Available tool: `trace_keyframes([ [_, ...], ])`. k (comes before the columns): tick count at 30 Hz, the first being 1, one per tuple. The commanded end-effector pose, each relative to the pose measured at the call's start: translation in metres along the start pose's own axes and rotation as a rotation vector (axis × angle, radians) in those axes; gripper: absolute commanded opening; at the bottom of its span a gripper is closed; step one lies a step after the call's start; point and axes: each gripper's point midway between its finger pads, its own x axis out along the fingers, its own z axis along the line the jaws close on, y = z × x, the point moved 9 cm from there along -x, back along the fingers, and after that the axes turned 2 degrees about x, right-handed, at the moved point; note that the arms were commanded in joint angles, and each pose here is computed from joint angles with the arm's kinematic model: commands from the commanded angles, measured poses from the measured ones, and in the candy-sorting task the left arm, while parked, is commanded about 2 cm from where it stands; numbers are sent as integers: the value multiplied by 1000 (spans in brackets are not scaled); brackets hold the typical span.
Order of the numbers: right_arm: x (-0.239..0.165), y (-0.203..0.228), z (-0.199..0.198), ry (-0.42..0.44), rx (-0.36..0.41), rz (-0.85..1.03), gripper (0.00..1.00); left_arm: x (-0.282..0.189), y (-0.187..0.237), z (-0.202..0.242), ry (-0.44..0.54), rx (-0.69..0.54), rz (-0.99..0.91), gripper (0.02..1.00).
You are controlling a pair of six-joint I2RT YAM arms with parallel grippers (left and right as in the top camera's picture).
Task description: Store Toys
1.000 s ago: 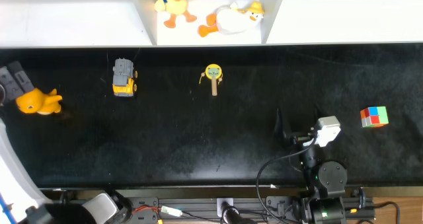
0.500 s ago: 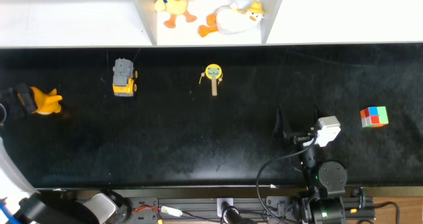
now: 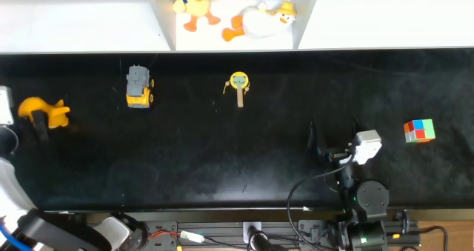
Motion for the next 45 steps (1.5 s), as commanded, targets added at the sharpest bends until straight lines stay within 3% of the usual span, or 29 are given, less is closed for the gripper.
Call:
trace_keyframes([
  [1,0,4,0,-10,-5,2,993,6,4,-11,98,82,-72,998],
  [5,0,4,0,-11,-5,2,996,11,9,-11,85,113,-89,1000],
  [15,0,4,0,-11,-5,2,993,28,13,-6,88,111,-86,886],
  [33,0,4,0,-11,-5,2,993,34,8,-9,160,105,-155,277],
  [37,0,4,0,-11,-5,2,993,29,1,-7,143,36,-182,104],
  [45,0,4,0,-11,-5,2,996,-13,-26,-9,91,-61,-285,58],
])
